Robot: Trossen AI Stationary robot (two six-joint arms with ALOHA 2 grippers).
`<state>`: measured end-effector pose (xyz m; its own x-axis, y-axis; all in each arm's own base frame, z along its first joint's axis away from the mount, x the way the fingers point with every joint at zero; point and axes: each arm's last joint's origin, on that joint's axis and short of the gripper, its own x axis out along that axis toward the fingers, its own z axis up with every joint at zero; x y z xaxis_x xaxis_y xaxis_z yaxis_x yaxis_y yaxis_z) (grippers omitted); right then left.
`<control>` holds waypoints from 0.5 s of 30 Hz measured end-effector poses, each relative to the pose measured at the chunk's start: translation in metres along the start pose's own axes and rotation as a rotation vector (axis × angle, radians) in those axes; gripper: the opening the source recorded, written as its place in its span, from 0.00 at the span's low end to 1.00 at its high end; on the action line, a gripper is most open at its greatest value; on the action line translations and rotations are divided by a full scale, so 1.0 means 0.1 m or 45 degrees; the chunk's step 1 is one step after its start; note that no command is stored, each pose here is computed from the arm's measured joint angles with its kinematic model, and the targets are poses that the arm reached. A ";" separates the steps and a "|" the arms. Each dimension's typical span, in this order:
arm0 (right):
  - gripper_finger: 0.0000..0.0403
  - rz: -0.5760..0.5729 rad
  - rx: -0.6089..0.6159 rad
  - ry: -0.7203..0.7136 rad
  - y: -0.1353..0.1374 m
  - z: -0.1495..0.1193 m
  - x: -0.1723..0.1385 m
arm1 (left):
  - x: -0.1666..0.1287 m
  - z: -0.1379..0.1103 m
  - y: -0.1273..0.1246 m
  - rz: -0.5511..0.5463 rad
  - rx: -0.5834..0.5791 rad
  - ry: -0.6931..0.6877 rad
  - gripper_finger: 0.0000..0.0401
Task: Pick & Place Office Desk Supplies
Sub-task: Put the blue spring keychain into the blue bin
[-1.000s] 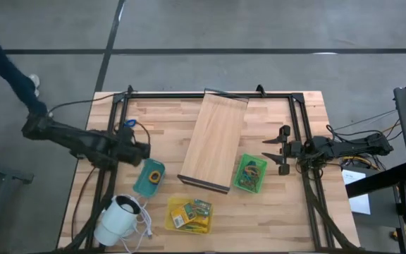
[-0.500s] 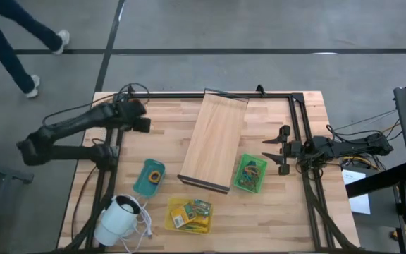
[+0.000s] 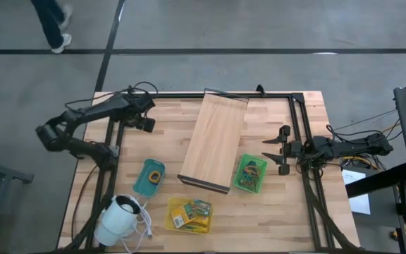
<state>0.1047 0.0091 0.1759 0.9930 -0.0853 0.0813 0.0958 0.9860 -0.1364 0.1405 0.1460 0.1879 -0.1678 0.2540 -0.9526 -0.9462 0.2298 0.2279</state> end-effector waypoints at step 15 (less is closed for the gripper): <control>0.51 0.000 0.000 0.001 0.00 0.00 0.00 | 0.36 0.13 -0.10 0.229 -0.080 0.024 0.30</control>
<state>0.1047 0.0091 0.1759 0.9930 -0.0855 0.0809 0.0960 0.9860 -0.1365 0.1478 0.1651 0.1543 -0.3407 0.2679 -0.9012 -0.9157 0.1227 0.3826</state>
